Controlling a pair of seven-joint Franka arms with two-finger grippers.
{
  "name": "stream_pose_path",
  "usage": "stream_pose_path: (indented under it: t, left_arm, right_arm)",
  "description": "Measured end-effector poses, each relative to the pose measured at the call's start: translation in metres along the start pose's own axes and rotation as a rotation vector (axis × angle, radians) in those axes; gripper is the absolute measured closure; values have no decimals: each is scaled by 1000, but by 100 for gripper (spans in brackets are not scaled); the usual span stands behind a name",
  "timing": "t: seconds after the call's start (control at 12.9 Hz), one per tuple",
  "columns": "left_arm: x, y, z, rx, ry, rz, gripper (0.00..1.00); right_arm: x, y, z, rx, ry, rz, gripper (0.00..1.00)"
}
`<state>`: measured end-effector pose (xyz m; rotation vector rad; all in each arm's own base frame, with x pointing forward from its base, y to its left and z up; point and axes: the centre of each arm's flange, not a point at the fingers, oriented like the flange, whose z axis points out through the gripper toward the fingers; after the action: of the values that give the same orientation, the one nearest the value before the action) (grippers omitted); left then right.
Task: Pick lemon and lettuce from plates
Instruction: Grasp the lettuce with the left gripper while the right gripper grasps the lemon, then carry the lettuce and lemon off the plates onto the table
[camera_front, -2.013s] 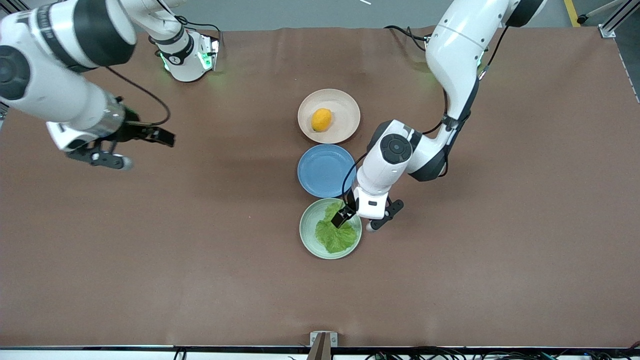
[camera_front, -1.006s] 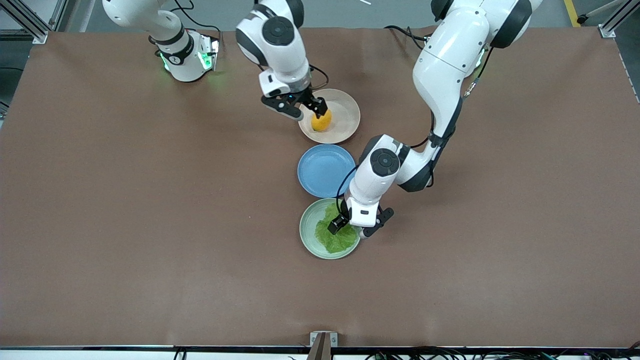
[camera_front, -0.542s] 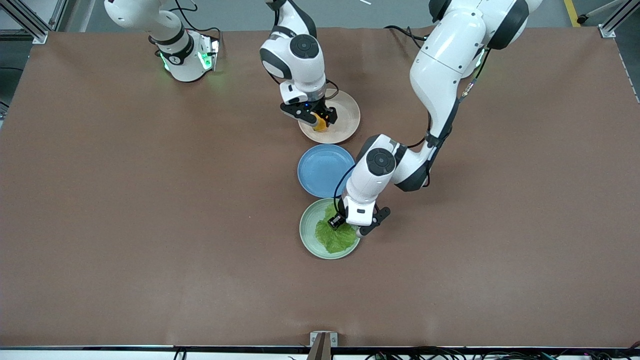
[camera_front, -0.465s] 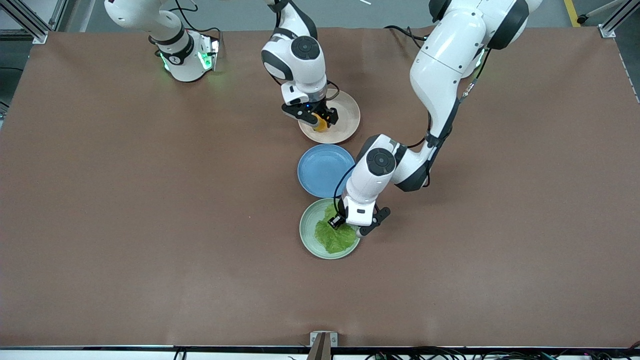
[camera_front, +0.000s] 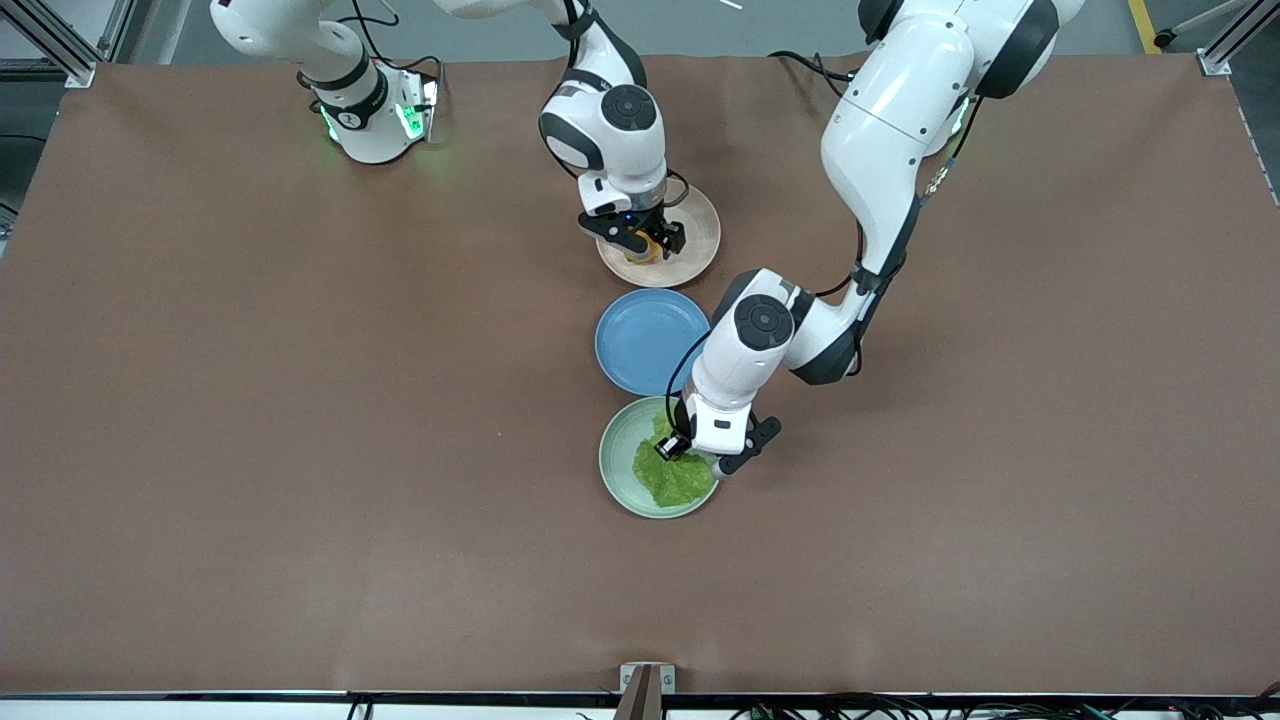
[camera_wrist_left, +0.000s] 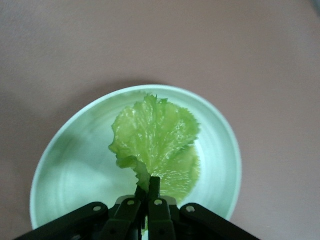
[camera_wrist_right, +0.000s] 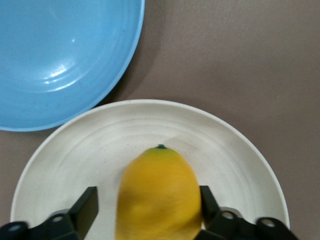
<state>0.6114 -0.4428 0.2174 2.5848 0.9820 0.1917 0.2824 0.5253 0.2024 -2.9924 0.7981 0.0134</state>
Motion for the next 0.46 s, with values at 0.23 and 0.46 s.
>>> stream_pose_path:
  t: [0.23, 0.46]
  left_arm:
    - [9, 26, -46, -72, 23, 0, 97]
    - [36, 45, -109, -120, 53, -22, 97]
  right_arm:
    - [-2, 0, 2, -6, 1, -3, 34]
    - [19, -3, -6, -52, 12, -8, 36]
